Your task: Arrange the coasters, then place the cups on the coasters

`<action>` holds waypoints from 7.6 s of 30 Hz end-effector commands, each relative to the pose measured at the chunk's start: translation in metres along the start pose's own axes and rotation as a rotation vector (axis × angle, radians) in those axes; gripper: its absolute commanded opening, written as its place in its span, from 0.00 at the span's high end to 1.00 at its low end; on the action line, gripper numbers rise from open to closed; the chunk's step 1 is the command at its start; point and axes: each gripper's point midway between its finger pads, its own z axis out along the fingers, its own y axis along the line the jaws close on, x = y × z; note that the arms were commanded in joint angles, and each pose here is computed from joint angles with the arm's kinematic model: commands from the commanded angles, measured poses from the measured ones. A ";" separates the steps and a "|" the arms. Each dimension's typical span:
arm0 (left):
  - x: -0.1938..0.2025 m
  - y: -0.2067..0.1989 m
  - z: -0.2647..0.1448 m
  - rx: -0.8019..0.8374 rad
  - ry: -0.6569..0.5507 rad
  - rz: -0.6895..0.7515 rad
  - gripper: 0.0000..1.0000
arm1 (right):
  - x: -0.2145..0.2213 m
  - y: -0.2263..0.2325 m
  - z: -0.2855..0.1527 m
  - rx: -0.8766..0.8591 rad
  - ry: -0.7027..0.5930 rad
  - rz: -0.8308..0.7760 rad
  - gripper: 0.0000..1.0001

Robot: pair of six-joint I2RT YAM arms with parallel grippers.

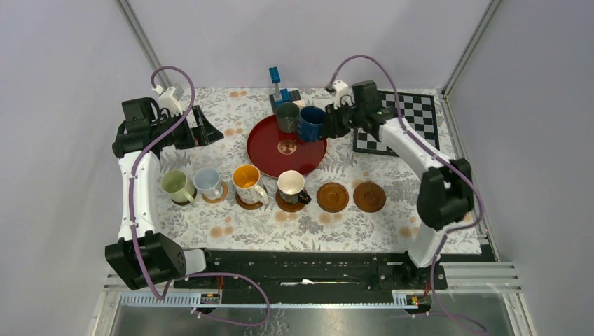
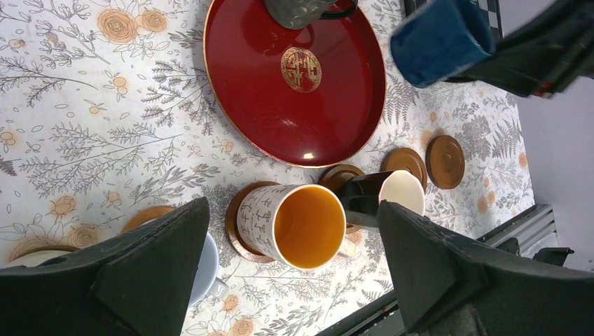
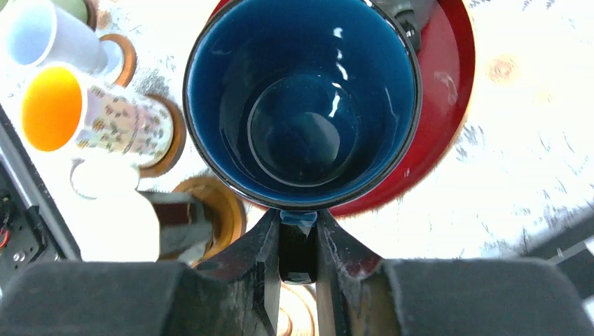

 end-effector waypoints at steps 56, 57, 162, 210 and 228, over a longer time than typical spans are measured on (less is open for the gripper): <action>-0.006 -0.002 0.004 0.015 -0.052 -0.010 0.01 | 0.182 0.055 -0.077 0.202 0.013 -0.116 0.94; -0.006 -0.002 0.004 0.017 -0.051 -0.011 0.01 | 0.183 0.056 -0.076 0.200 0.017 -0.117 0.88; 0.000 -0.003 0.010 0.080 -0.006 0.061 0.01 | -0.029 -0.073 0.161 0.024 0.037 -0.371 0.60; -0.001 -0.011 0.005 0.094 -0.028 0.033 0.01 | 0.071 -0.050 -0.193 0.152 -0.107 -0.244 1.00; -0.001 -0.009 0.007 0.090 -0.024 0.025 0.01 | 0.176 -0.030 -0.188 0.138 0.001 -0.298 1.00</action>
